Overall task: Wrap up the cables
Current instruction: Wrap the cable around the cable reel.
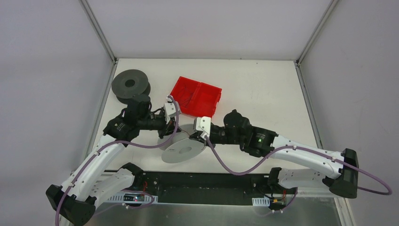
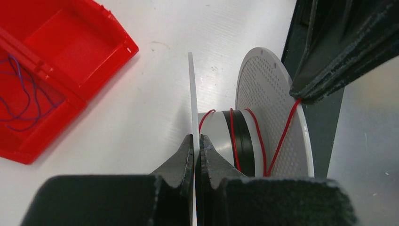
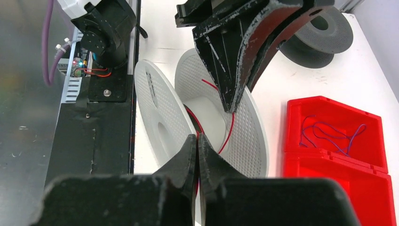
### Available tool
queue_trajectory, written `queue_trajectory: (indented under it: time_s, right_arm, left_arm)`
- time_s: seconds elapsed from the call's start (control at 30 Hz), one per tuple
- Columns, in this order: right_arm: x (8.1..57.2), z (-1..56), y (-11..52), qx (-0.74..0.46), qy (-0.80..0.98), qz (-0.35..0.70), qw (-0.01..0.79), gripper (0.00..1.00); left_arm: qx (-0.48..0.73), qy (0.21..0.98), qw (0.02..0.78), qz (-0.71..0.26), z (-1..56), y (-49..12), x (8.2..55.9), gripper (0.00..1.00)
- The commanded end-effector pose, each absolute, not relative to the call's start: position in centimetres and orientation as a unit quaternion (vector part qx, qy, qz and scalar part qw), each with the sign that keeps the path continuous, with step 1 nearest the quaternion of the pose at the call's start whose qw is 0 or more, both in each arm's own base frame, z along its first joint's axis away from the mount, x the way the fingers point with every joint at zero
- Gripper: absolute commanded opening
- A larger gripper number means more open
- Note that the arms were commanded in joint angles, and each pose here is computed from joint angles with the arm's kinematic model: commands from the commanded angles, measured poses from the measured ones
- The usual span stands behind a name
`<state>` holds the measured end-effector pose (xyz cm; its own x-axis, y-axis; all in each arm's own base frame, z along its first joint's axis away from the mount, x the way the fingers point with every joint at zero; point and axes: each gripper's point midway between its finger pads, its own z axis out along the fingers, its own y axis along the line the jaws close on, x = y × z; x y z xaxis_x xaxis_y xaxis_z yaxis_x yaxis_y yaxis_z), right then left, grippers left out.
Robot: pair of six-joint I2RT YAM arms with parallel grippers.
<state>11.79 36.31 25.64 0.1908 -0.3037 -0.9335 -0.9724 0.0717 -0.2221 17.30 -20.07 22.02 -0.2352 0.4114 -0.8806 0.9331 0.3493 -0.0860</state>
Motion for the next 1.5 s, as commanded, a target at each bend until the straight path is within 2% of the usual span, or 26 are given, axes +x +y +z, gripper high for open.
queue_trajectory:
  time_s: [0.0, 0.4, 0.67, 1.0, 1.2, 1.47]
  right_arm:
    - [14.1, 26.8, 33.2, -0.575, 0.564, 0.292, 0.517, 0.02]
    - [15.8, 22.7, 33.1, -0.586, 0.580, 0.256, 0.504, 0.00]
    - [15.5, 20.8, 33.2, -0.559, 0.544, 0.282, 0.558, 0.00]
    - [15.8, 22.2, 32.1, -0.518, 0.490, 0.286, 0.640, 0.00]
    - [14.4, 23.5, 30.9, -0.530, 0.475, 0.305, 0.633, 0.00]
    - [14.6, 22.8, 31.0, -0.535, 0.484, 0.298, 0.625, 0.00]
  left_arm:
    - [0.541, 0.650, 0.403, -0.349, 22.8, -20.7, 15.4, 0.00]
    - [0.567, 0.624, 0.390, -0.370, 23.0, -22.0, 16.2, 0.00]
    - [0.575, 0.606, 0.385, -0.391, 23.7, -22.7, 16.1, 0.00]
    - [0.540, 0.585, 0.362, -0.485, 26.8, -24.4, 14.8, 0.00]
    - [0.543, 0.543, 0.337, -0.545, 27.6, -24.4, 12.1, 0.00]
    - [0.534, 0.541, 0.314, -0.569, 28.0, -24.7, 12.0, 0.00]
